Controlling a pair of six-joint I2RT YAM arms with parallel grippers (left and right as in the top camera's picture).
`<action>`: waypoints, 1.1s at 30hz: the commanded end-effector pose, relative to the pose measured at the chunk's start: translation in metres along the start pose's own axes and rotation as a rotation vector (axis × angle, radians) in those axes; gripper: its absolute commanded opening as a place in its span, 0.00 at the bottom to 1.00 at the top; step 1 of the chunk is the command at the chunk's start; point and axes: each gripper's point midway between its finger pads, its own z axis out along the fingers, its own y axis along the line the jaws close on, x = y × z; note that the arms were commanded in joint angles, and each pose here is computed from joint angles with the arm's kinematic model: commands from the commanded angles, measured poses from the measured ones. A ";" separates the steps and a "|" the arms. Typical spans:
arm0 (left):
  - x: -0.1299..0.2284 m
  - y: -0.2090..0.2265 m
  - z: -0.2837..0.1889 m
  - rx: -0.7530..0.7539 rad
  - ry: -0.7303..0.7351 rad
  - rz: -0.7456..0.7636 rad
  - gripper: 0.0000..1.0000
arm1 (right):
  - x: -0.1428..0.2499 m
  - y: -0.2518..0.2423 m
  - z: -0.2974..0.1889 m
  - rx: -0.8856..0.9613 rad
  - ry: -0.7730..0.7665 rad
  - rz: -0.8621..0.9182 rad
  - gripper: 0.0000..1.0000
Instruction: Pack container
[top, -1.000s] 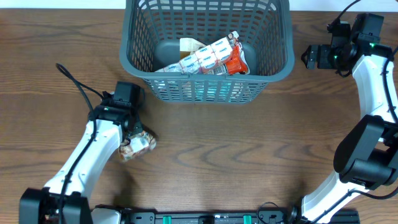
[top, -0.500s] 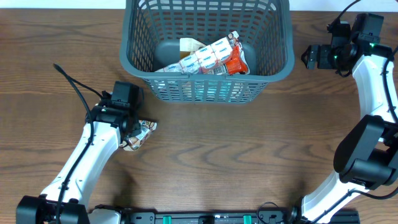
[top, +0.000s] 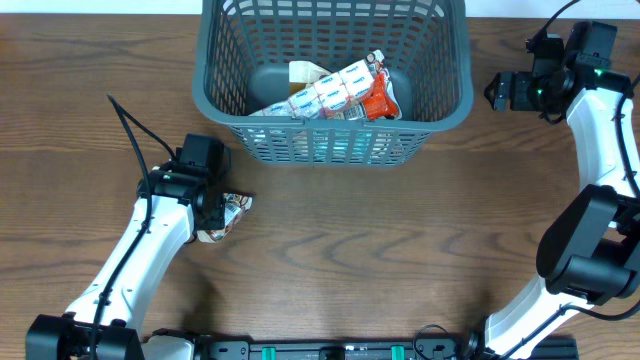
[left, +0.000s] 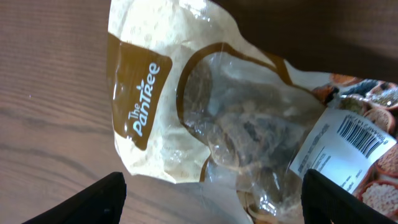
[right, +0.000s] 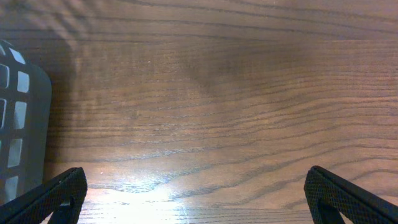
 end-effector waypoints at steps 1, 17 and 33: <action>-0.003 0.002 -0.005 0.005 -0.006 -0.047 0.78 | 0.001 0.006 0.003 -0.012 0.007 -0.023 0.99; 0.003 0.000 -0.005 0.020 0.017 0.178 0.86 | 0.002 0.007 0.003 -0.013 0.011 -0.022 0.99; 0.022 -0.041 -0.012 0.266 0.049 0.450 0.87 | 0.003 0.007 0.003 -0.014 0.012 -0.022 0.99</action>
